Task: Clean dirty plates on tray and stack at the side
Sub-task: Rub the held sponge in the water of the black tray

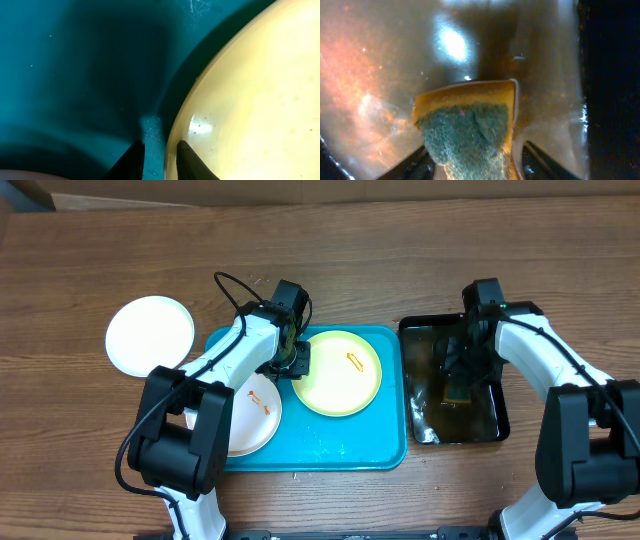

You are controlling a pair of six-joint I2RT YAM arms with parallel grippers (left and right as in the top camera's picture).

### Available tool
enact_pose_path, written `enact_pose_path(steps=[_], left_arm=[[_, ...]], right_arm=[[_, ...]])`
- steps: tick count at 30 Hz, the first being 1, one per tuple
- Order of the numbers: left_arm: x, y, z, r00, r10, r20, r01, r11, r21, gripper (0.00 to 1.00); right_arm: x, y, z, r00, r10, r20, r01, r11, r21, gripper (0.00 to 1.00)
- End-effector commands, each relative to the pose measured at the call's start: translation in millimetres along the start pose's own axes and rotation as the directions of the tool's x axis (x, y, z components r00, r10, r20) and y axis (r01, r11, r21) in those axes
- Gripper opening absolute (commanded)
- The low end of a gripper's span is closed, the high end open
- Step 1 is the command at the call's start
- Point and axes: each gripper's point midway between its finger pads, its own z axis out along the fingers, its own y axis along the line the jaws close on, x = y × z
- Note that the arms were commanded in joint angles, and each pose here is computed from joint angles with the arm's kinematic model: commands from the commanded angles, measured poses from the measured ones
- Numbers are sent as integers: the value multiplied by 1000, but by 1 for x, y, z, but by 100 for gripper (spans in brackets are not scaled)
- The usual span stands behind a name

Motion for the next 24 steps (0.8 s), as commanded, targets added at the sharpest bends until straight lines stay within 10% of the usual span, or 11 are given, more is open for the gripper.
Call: enact_pose_path(steps=[1,3,5,6,8,11,14,18,19,22,24], left_arm=[[3,4,6,1000,6,-16,-6,1000,-11,24],[2,4,6,1000,6,-15,-6,1000,-11,24],[2,4,6,1000,6,-15,-6,1000,-11,24],[2,4,6,1000,6,-15,-6,1000,-11,25],[2,4,6,1000,6,-14,-6,1000,-11,25],[2,4,6,1000,6,-14,-6,1000,-11,26],[2,4,6,1000,6,-14,-6,1000,-11,26],[2,4,6,1000,6,-14,-6,1000,-11,29],[2,4,6,1000,5,-14,-6,1000,-11,29],[1,6,6,1000,6,-9,-6,1000,-22,29],[0,9,6,1000,6,-4,-6,999,-42,25]], right_arm=[[1,5,-5,1000,1,19,-1,1000,-26,33],[2,7,-5,1000,1,14,-1,999,-40,4],[2,7,-5,1000,1,15,0,999,-42,4],[0,8,-5,1000,0,22,1,999,-44,14],[-7,9,-8,999,2,44,0,999,-47,64],[-22,8,-9,994,4,110,0,999,-35,74],[-28,9,-10,991,5,134,0,999,-40,63],[-27,11,-10,991,2,131,4,999,-45,5],[-27,12,-10,992,2,130,4,999,-52,4],[-30,19,-12,991,2,137,10,996,-84,48],[-32,22,-18,991,2,134,11,995,-99,52]])
